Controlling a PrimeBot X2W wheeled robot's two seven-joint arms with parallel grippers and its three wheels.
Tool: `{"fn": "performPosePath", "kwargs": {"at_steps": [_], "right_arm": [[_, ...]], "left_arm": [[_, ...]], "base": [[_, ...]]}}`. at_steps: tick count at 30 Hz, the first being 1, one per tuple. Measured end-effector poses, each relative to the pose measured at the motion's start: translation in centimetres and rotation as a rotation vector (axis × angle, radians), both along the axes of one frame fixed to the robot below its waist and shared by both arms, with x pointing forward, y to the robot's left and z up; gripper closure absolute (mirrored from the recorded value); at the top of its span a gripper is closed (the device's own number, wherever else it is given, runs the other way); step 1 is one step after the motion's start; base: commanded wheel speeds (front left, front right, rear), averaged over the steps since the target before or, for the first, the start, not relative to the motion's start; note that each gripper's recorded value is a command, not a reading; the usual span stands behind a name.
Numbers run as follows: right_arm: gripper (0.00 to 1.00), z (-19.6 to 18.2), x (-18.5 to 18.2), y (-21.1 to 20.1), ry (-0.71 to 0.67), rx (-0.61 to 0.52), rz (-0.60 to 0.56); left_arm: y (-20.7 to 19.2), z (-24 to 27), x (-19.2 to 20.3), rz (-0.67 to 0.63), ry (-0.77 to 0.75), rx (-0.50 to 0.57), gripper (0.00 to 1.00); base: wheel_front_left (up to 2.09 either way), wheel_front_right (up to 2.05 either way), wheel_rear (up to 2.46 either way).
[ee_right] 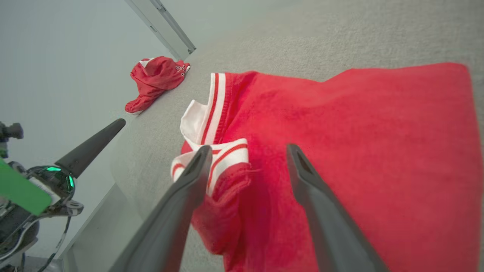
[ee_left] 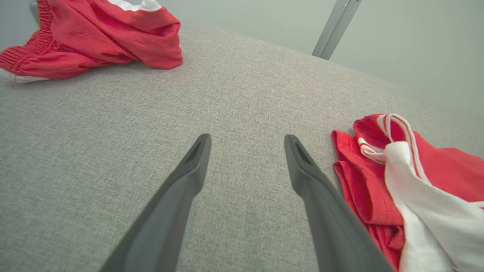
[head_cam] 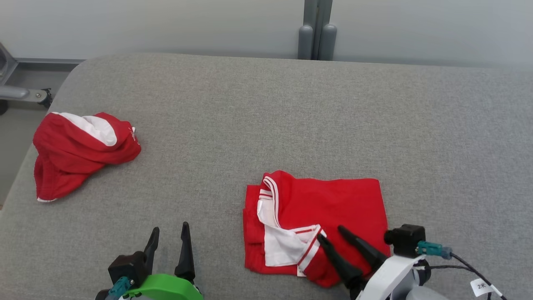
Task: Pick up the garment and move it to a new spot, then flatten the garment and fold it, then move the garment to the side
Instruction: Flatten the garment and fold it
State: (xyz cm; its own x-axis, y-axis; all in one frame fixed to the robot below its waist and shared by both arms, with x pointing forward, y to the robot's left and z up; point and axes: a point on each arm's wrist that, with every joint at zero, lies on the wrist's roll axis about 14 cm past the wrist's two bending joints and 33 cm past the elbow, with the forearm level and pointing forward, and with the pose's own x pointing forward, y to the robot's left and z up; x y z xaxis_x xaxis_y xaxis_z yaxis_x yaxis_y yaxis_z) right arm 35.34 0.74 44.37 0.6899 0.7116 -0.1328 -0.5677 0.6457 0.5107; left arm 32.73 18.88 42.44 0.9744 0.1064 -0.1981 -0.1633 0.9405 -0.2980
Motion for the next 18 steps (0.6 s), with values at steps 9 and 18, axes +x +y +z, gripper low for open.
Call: {"fn": "performPosePath", "kwargs": {"at_steps": [9, 18], "right_arm": [[1.0, -0.6, -3.5, 3.5, -0.008, -0.056, 0.215], [0.0, 2.0, 0.2, 3.2, -0.066, -0.011, 0.149]], "left_arm": [[0.3, -0.2, -0.3, 0.009, 0.007, 0.0, 0.0], [0.4, -0.4, -0.2, 0.019, 0.015, -0.006, 0.0]], "base": [[0.0, 0.0, 0.0], [0.0, 0.0, 0.0]]}}
